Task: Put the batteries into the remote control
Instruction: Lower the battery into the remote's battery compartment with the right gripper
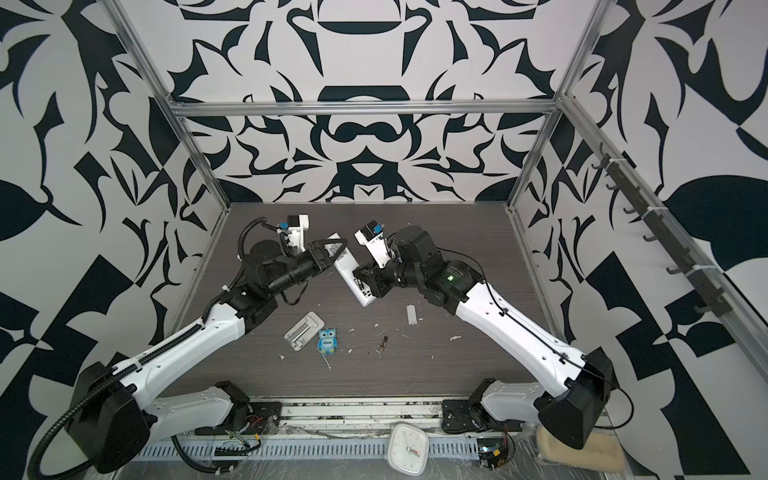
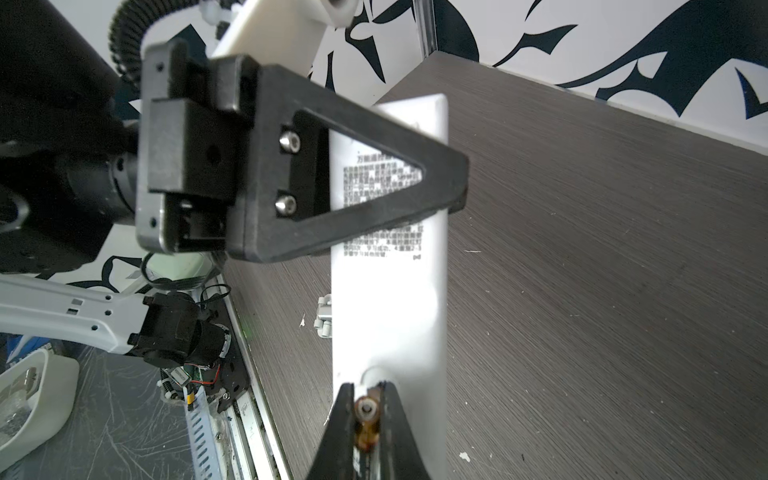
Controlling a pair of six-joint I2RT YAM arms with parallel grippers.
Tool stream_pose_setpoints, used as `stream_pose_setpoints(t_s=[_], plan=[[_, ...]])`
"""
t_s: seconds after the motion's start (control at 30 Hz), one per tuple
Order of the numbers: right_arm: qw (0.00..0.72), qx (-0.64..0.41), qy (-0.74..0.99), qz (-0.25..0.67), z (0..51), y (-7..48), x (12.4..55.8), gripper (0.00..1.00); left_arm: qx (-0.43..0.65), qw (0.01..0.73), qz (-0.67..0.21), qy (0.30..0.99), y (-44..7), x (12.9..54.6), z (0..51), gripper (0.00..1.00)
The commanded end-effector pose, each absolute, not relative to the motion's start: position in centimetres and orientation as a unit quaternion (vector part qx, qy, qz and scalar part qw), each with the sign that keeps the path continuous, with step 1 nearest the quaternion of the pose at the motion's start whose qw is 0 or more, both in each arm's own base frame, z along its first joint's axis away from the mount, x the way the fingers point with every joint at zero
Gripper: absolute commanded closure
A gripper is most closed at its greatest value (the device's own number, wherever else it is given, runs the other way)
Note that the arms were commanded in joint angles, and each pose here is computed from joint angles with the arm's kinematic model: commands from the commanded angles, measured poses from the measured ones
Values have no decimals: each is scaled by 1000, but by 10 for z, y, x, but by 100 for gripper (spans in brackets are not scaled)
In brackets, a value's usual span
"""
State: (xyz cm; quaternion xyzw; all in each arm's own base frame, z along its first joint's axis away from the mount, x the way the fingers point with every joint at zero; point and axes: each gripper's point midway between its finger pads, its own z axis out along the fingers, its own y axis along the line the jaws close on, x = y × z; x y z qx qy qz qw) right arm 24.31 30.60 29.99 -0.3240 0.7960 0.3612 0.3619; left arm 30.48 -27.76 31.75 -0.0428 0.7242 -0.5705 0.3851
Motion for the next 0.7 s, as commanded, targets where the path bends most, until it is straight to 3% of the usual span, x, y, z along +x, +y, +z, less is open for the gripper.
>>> stream_pose_setpoints(t_s=[0.0, 0.67], plan=[[374, -332, 788, 359, 300, 308, 243, 100, -39, 403, -591, 698, -278, 305, 340, 100], [355, -346, 795, 349, 284, 310, 235, 100, -46, 409, -597, 688, -276, 305, 341, 100]])
